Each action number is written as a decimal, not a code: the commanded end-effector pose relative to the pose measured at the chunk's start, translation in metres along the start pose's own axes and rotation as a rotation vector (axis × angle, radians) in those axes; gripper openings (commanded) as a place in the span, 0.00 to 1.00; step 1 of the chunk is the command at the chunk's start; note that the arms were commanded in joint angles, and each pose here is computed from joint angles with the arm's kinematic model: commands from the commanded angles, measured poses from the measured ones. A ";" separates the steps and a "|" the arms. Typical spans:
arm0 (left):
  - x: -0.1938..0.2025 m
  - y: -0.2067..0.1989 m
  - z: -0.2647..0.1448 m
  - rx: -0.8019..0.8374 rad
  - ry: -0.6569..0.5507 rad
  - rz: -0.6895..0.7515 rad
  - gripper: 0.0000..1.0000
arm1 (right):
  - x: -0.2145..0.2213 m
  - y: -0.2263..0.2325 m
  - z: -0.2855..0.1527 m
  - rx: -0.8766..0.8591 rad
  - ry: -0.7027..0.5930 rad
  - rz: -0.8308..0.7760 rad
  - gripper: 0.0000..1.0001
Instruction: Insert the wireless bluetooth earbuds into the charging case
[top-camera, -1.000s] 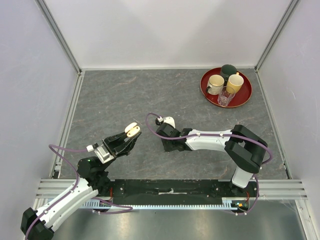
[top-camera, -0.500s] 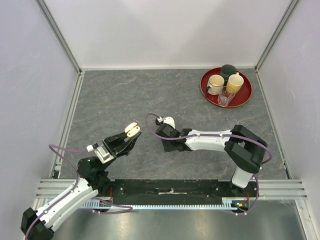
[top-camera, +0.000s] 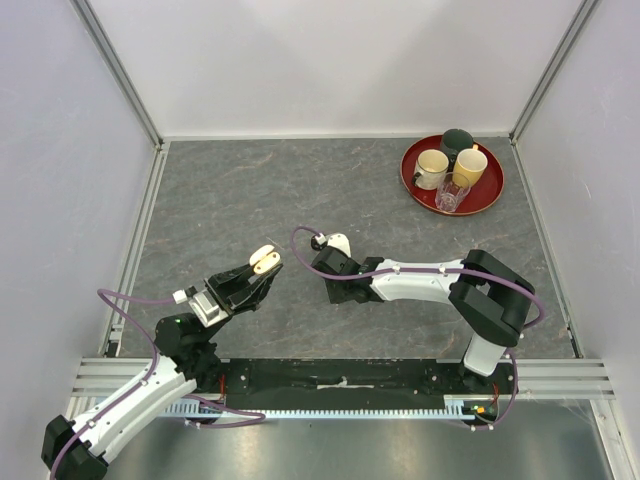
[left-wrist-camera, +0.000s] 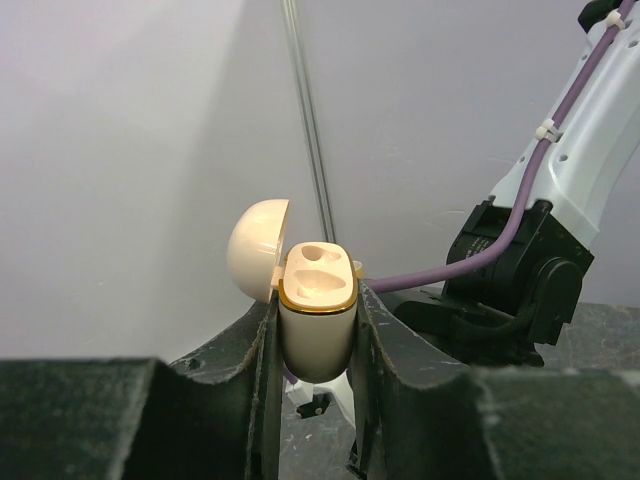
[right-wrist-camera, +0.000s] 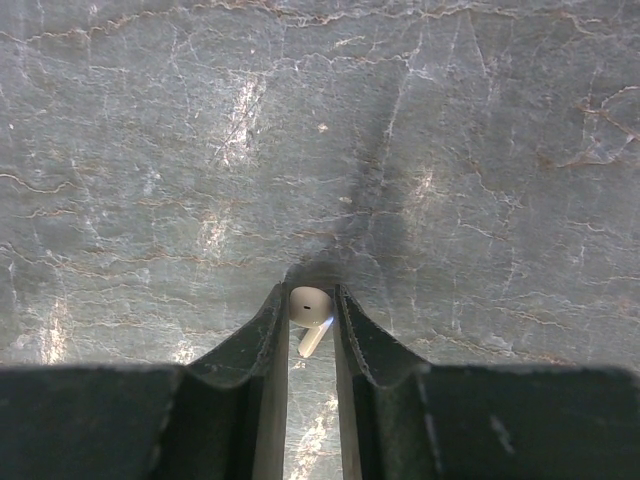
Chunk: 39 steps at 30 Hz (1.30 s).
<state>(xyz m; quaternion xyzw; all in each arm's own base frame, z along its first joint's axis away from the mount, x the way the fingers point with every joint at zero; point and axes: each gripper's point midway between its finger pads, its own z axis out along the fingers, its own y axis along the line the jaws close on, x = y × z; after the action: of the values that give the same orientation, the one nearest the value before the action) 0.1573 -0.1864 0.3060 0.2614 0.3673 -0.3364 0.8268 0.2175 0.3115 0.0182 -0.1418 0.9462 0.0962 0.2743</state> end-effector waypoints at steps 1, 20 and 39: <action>0.008 0.001 -0.008 -0.017 -0.001 0.006 0.02 | -0.015 0.004 -0.007 0.003 -0.042 0.018 0.10; 0.008 0.010 -0.001 -0.061 0.006 -0.003 0.02 | -0.124 -0.022 -0.135 -0.123 -0.672 0.218 0.00; 0.026 0.006 0.012 -0.030 0.073 -0.044 0.02 | -0.146 0.034 -0.283 -0.183 -1.205 -0.168 0.00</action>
<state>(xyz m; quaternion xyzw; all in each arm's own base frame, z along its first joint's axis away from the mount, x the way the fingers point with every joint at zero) 0.1859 -0.2016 0.2717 0.2629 0.4369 -0.3260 0.7960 0.1974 0.3064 0.3043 -0.1413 0.6550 0.2621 0.6945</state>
